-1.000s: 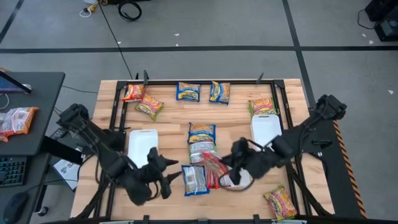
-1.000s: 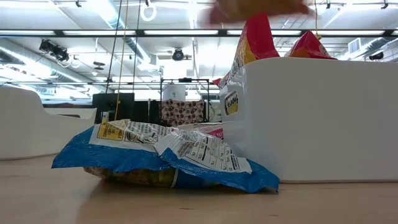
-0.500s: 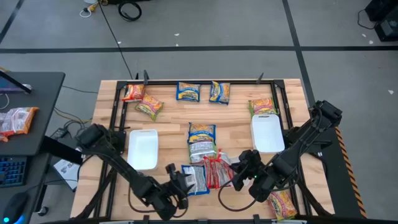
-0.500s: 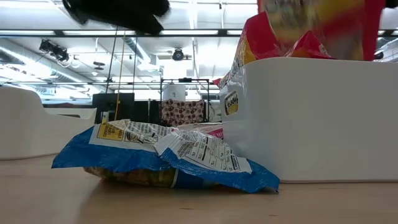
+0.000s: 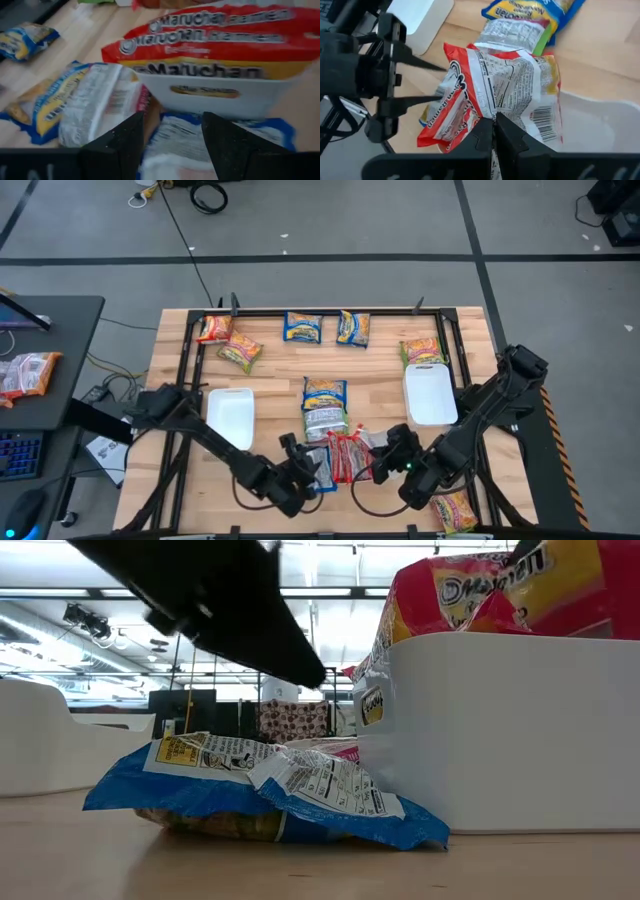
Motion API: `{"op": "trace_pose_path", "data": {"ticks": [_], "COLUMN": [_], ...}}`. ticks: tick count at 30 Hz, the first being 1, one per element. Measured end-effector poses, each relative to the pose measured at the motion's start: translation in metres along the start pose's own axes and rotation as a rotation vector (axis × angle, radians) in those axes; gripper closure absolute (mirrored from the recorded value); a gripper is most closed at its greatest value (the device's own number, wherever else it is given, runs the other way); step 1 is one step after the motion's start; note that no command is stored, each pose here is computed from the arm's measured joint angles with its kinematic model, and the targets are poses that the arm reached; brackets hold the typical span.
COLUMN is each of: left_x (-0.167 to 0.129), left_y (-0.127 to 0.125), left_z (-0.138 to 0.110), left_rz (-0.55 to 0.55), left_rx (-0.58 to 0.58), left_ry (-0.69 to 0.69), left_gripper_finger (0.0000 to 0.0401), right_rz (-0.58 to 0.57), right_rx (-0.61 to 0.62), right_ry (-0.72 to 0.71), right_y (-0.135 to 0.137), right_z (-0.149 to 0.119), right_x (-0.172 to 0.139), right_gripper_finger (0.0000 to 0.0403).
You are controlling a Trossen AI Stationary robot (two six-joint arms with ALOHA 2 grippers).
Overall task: Sort Maruchan noodles
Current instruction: Put the bottom red noodle pack into the bottom white bin
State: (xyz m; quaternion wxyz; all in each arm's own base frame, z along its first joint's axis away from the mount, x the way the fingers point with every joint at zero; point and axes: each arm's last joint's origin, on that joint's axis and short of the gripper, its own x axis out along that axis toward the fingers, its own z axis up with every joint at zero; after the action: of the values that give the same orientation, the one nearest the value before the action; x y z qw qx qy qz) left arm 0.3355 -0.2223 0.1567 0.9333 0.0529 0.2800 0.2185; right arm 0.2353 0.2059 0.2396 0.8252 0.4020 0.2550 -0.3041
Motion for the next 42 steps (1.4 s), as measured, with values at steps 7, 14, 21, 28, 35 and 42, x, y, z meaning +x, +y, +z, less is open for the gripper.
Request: {"op": "trace_pose_path", "data": {"ticks": [7, 14, 21, 28, 35, 42], "left_x": [0.020, 0.026, 0.027, 0.026, 0.027, 0.027], "left_y": [0.001, -0.002, -0.005, -0.006, -0.006, -0.006], "left_z": [0.005, 0.000, -0.004, -0.005, -0.005, -0.005], "left_rz": [-0.040, -0.056, -0.043, -0.046, -0.045, -0.047], "left_rx": [0.059, 0.146, 0.162, 0.165, 0.163, 0.134], "left_ry": [-0.005, 0.008, 0.005, 0.004, 0.006, 0.006], "left_gripper_finger": [0.0200, 0.0200, 0.0200, 0.0200, 0.0200, 0.0200], "right_rz": [-0.040, -0.026, -0.015, -0.023, 0.111, 0.024], "right_rx": [0.110, 0.194, 0.152, -0.038, -0.481, -0.929], "right_ry": [0.042, 0.033, 0.026, 0.087, 0.264, 0.338], "right_y": [0.001, 0.007, 0.010, 0.014, 0.032, 0.015], "right_z": [-0.023, -0.020, -0.012, -0.003, 0.025, 0.042], "right_x": [0.024, 0.039, 0.044, 0.050, 0.032, 0.016], "right_gripper_finger": [0.0391, 0.0390, 0.0374, 0.0317, 0.0251, 0.0241]}}
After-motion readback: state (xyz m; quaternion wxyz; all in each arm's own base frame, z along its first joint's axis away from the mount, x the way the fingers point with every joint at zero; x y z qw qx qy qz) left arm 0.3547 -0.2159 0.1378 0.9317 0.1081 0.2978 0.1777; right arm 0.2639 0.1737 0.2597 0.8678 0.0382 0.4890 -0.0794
